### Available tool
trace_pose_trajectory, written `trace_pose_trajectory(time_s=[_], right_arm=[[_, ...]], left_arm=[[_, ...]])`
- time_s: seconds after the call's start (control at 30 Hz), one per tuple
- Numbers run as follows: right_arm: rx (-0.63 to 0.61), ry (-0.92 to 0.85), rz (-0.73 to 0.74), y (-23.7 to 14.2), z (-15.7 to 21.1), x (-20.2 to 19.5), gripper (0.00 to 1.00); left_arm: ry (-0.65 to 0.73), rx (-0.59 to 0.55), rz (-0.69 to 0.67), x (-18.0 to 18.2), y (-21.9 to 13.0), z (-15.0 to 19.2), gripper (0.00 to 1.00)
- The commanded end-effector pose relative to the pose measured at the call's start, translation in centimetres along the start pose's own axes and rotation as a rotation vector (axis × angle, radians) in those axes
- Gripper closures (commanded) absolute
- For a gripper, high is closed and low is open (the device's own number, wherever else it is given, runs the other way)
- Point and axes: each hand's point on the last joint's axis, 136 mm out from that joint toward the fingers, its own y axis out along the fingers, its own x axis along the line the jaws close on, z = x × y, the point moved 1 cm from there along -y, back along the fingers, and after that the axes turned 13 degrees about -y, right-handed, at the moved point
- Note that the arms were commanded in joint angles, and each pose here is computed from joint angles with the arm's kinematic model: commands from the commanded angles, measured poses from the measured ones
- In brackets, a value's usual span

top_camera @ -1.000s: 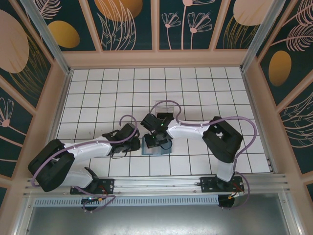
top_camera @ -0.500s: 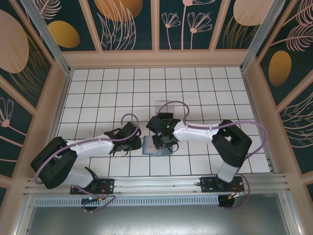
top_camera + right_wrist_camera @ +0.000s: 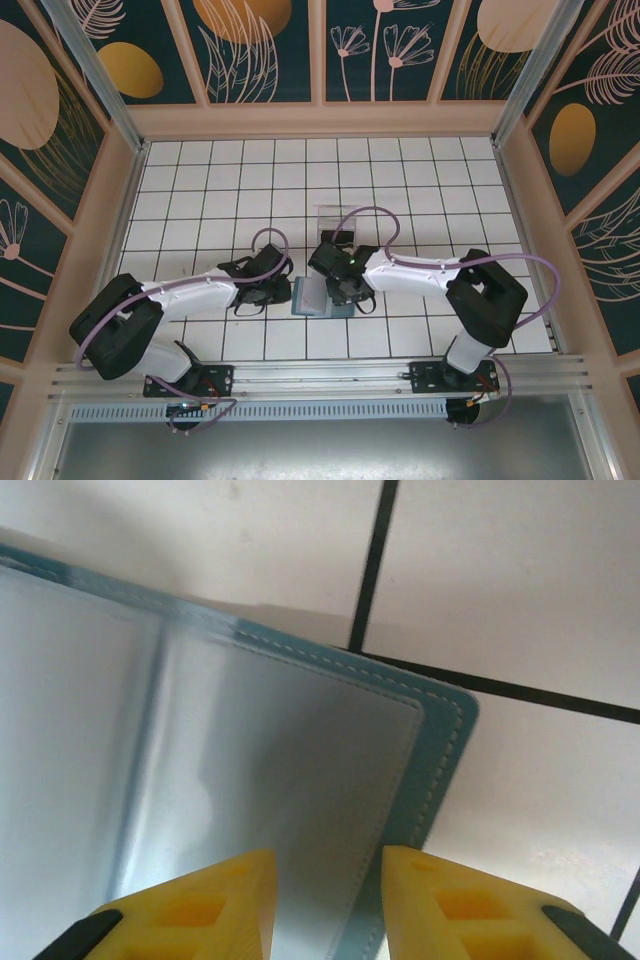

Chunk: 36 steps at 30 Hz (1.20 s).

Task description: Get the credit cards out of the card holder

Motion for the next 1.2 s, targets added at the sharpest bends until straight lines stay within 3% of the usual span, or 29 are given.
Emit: trace_pose_trajectory(time_s=[0.0, 0.13, 0.37, 0.57, 0.87, 1.17], right_arm=[[-0.008, 0.028, 0.045, -0.2, 0.5, -1.3, 0.66], [-0.017, 0.031, 0.029, -0.1, 0.5, -1.2, 0.66], [-0.084, 0.013, -0.059, -1.8, -1.7, 0.4, 0.66], [-0.12, -0.041, -0.165, -2.6, -4.3, 3.7, 0.66], [-0.081, -0.097, -0.056, -2.2, -6.3, 4.8, 0.65], [-0.071, -0.163, -0.111, -2.0, -7.5, 8.3, 0.65]], left_arm=[[0.019, 0.011, 0.025, -1.4, -0.9, -0.4, 0.77], [0.023, 0.038, 0.146, -4.0, -1.9, -0.3, 0.76], [-0.003, 0.014, 0.109, -3.5, -1.9, -0.8, 0.78], [-0.033, 0.011, 0.076, -1.7, -1.4, -0.2, 0.8], [-0.067, -0.005, 0.048, 1.2, -1.2, 0.7, 0.81], [-0.09, -0.033, 0.026, 3.2, -1.4, 0.9, 0.82]])
